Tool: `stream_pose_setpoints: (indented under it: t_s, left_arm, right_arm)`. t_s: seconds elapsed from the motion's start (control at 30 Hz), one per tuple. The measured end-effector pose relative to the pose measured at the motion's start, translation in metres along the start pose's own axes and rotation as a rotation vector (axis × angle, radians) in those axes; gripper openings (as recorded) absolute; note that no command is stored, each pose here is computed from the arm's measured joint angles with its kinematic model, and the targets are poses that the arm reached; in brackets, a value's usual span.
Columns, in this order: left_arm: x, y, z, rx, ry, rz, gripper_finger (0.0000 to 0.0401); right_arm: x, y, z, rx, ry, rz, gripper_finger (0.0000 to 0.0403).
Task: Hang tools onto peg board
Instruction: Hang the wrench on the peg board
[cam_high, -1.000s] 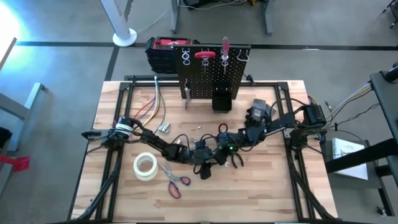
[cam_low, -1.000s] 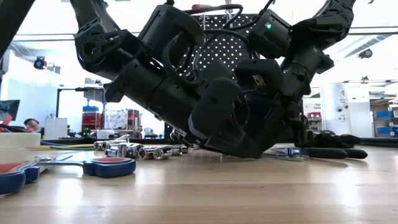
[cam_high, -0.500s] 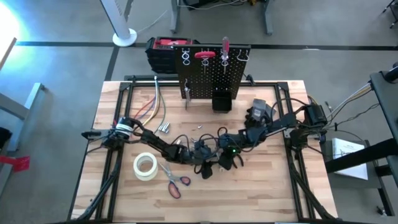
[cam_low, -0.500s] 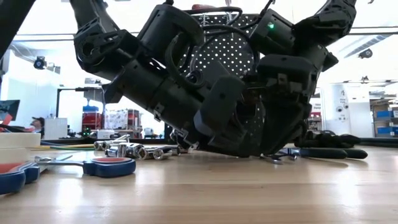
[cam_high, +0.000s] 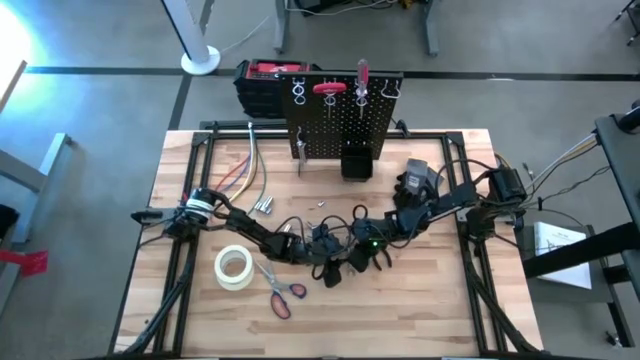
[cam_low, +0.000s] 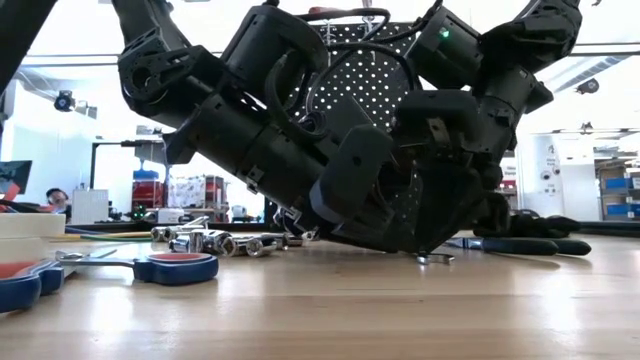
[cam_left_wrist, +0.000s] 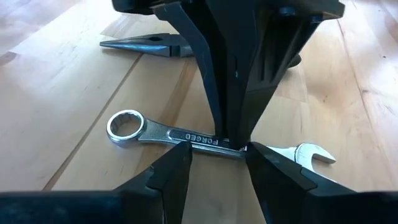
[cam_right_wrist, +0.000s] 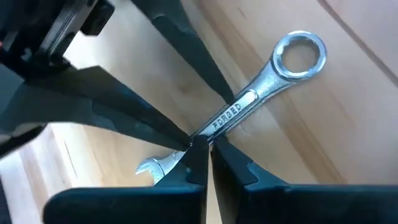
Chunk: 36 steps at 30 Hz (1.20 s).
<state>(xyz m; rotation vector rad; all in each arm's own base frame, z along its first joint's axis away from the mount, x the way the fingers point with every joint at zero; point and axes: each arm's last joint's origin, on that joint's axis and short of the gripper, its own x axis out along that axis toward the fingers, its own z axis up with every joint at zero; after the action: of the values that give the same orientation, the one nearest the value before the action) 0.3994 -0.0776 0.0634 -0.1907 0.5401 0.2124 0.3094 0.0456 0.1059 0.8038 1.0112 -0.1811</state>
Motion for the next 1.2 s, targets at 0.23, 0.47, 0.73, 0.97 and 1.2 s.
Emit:
stream_pose_setpoints:
  t_s: [0.23,0.47,0.73,0.97,1.2]
  left_arm:
    - [-0.001,-0.001,-0.002,-0.016,0.015,-0.006,0.0154]
    - [-0.001,-0.002,-0.003,-0.018,0.017,-0.008,0.0154]
    - [-0.001,-0.002,-0.003,-0.021,0.016,0.005,0.0154]
    - [-0.001,-0.002,-0.003,-0.027,0.008,0.007,0.0154]
    - [-0.001,-0.002,-0.002,-0.042,0.007,0.007,0.0154]
  right_arm:
    - [-0.001,-0.003,-0.001,0.101,-0.002,-0.051,0.0055]
    - [-0.002,-0.005,0.005,0.115,-0.055,-0.05,0.0118]
    - [0.009,0.0,0.007,0.031,-0.113,0.03,0.0113]
    - [0.007,-0.001,0.005,-0.027,-0.077,-0.002,0.0058]
    - [0.006,-0.002,0.003,-0.095,-0.055,-0.016,0.0029]
